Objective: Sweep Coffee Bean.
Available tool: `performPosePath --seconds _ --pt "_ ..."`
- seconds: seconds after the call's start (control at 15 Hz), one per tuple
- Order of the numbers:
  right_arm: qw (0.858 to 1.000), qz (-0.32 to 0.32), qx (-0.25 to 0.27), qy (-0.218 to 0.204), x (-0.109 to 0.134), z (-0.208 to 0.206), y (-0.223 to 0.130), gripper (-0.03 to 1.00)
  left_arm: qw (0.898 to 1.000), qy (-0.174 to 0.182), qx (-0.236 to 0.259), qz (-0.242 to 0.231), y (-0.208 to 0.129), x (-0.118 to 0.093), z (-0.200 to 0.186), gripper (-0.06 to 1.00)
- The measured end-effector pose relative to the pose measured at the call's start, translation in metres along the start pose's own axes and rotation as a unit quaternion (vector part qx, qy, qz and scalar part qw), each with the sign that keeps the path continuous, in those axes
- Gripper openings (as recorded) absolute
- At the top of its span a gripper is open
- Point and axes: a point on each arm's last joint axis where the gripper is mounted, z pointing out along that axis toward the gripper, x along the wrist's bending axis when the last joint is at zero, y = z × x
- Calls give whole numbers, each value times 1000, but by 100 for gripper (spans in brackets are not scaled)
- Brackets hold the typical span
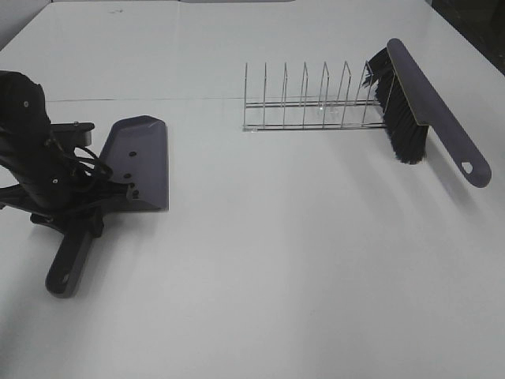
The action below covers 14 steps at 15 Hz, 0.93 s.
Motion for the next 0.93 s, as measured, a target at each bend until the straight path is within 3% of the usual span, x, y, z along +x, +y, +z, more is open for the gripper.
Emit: performPosePath --seconds 0.07,0.13,0.33,0.47,0.73,0.93 --pt "1000 -1 -13 -1 1 -7 -12 82 1000 -1 -2 1 0 0 0 33" --pt "1000 0 -28 -2 4 -15 -70 82 1000 -1 -4 10 1 0 0 33" --pt "998 -1 -56 -4 9 -25 -152 82 1000 -3 -8 19 1 -1 0 37" --pt "997 -2 -79 -5 10 -28 -189 82 1000 -6 -11 19 2 -2 1 46" --pt "990 -7 -142 -8 14 -32 -260 82 1000 -5 -8 22 1 -2 0 79" --pt "984 -10 -177 -9 16 -40 -291 81 999 12 17 40 -5 1 -12 85"
